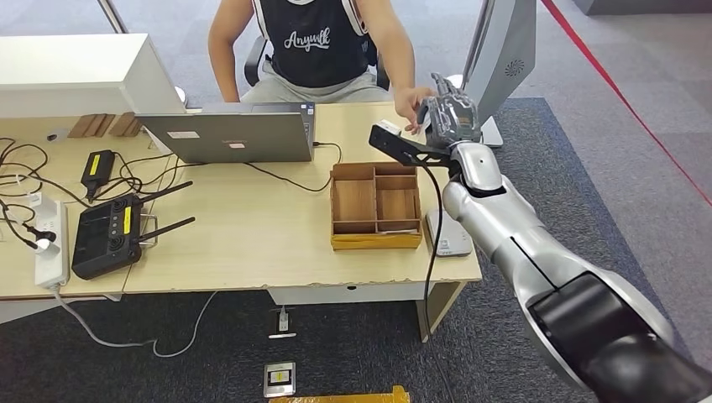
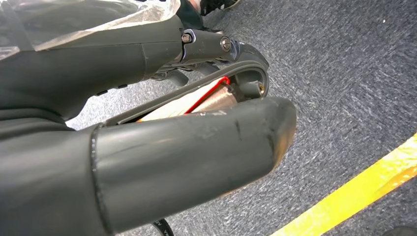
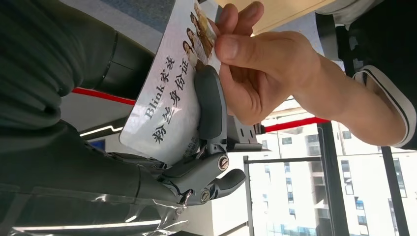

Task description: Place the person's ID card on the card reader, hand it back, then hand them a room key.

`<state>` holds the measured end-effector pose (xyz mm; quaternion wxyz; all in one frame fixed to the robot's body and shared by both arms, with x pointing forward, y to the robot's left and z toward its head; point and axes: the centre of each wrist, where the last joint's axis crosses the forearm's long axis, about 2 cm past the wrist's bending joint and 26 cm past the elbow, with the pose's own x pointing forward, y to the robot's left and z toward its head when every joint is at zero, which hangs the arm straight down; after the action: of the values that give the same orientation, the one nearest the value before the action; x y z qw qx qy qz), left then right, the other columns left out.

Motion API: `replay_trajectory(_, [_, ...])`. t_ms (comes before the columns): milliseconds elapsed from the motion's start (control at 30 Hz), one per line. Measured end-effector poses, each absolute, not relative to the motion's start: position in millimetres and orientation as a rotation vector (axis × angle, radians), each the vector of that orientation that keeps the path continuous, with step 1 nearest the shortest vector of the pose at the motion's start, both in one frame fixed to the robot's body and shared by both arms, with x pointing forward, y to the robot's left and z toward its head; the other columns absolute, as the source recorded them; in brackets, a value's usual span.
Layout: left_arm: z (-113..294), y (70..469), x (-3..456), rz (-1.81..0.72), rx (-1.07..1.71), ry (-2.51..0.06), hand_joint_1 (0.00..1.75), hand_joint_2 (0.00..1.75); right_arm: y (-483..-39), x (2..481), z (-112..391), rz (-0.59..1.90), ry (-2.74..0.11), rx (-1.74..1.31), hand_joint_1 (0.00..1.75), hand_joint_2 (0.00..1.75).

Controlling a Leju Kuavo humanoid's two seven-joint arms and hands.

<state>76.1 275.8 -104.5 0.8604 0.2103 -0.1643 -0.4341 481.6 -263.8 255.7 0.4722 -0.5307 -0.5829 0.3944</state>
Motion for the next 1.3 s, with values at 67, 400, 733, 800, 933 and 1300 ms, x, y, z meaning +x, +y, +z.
replay_trajectory(67, [-104.6, 276.5, 76.1, -0.908, 0.443, -0.341, 0.0, 0.0, -265.9, 481.6, 253.8, 0.963, -1.414, -1.3, 1.43, 1.75])
replay_trajectory(400, [-104.7, 279.0, 76.0, -0.894, 0.453, -0.32, 0.0, 0.0, -271.4, 481.3, 248.4, 0.952, -1.386, -1.309, 0.0, 1.75])
replay_trajectory(733, [-104.8, 281.6, 75.8, -0.882, 0.469, -0.297, 0.0, 0.0, -274.5, 481.2, 249.2, 0.882, -1.476, -1.246, 0.0, 1.75])
replay_trajectory(800, [-104.8, 281.8, 75.8, -0.879, 0.469, -0.296, 0.0, 0.0, -274.5, 480.6, 249.4, 0.859, -1.511, -1.214, 0.0, 1.75])
replay_trajectory(933, [-104.8, 281.9, 75.7, -0.869, 0.47, -0.291, 0.0, 0.0, -271.0, 477.1, 245.8, 0.809, -1.572, -1.1, 0.0, 1.75])
replay_trajectory(1300, [-105.0, 282.4, 74.1, -0.825, 0.478, -0.267, 0.0, 0.0, -244.3, 430.0, 208.1, 0.79, -1.656, -0.543, 0.0, 1.75])
